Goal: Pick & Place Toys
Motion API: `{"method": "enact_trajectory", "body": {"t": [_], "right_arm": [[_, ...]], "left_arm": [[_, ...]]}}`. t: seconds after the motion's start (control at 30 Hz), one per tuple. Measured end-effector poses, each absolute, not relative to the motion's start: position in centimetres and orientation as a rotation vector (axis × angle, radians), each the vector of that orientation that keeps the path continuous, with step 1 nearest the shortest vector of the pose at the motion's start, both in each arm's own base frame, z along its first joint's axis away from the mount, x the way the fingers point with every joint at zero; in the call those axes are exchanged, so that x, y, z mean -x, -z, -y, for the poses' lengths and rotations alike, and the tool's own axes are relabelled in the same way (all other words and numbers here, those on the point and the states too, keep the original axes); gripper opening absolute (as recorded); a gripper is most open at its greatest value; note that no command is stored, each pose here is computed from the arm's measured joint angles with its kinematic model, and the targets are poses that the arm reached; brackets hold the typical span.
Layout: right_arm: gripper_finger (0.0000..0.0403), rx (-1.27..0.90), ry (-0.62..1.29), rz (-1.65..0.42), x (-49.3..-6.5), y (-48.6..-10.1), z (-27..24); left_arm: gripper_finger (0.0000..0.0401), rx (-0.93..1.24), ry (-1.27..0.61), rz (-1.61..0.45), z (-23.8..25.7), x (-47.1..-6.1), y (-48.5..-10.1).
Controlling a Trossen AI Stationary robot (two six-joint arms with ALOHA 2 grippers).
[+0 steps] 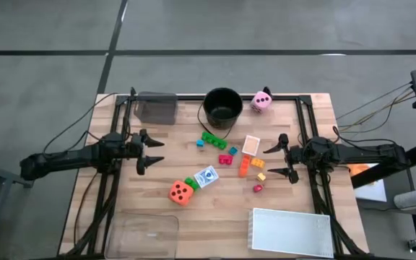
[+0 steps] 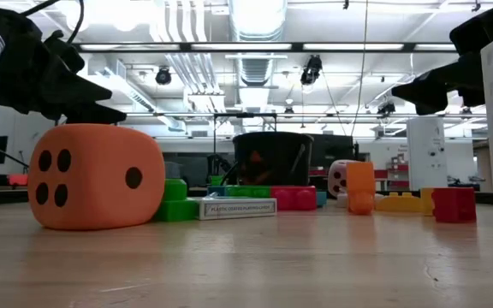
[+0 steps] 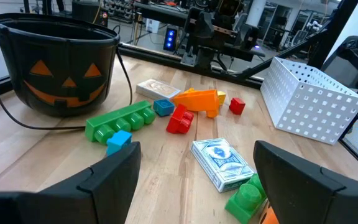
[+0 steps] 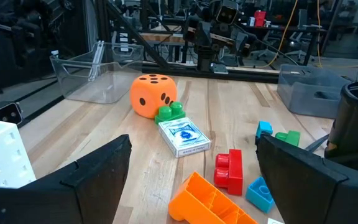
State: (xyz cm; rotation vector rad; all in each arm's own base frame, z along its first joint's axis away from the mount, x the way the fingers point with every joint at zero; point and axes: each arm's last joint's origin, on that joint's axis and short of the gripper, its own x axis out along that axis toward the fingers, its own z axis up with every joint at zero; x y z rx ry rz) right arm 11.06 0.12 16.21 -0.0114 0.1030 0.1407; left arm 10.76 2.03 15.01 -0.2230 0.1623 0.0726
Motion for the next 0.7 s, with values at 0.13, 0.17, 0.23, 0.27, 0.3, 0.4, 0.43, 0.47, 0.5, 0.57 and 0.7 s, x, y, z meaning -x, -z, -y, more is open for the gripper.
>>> {"method": "enact_trajectory", "body": {"t": [0.13,0.17,0.23,0.27,0.3,0.4,0.43,0.47,0.5,0.57,0.7], "right_arm": [[0.0339,0.012,-0.141,-0.103,-11.05,-16.22,-0.12],[0.0339,0.012,-0.140,-0.103,-11.06,-16.21,-0.12],[0.0339,0.012,-0.140,-0.103,-11.06,-16.21,-0.12],[0.0339,0.011,-0.140,-0.103,-11.06,-16.21,-0.12],[0.0339,0.012,-0.140,-0.103,-11.06,-16.22,-0.12],[0.0339,0.012,-0.140,-0.103,-11.06,-16.21,-0.12],[0.0339,0.012,-0.141,-0.103,-11.06,-16.21,-0.12],[0.0339,0.012,-0.141,-0.103,-11.06,-16.21,-0.12],[0.0339,0.012,-0.140,-0.103,-11.06,-16.21,-0.12],[0.0339,0.011,-0.140,-0.103,-11.06,-16.21,-0.12],[0.0339,0.016,-0.133,-0.090,-11.07,-16.34,-0.09]], "left_arm": [[0.0314,0.223,-0.072,-0.162,-2.03,-10.76,-15.01],[0.0314,0.223,-0.073,-0.162,-2.03,-10.76,-15.01],[0.0314,0.223,-0.072,-0.163,-2.03,-10.76,-15.01],[0.0314,0.223,-0.073,-0.162,-2.03,-10.76,-15.01],[0.0314,0.223,-0.072,-0.162,-2.03,-10.76,-15.01],[0.0314,0.223,-0.073,-0.162,-2.03,-10.76,-15.01],[0.0314,0.223,-0.073,-0.162,-2.03,-10.76,-15.01],[0.0314,0.223,-0.073,-0.162,-2.03,-10.76,-15.01],[0.0314,0.223,-0.072,-0.162,-2.03,-10.76,-15.01],[0.0314,0.223,-0.072,-0.162,-2.03,-10.76,-15.01],[0.0314,0.223,-0.073,-0.162,-2.03,-10.76,-15.01]]}}
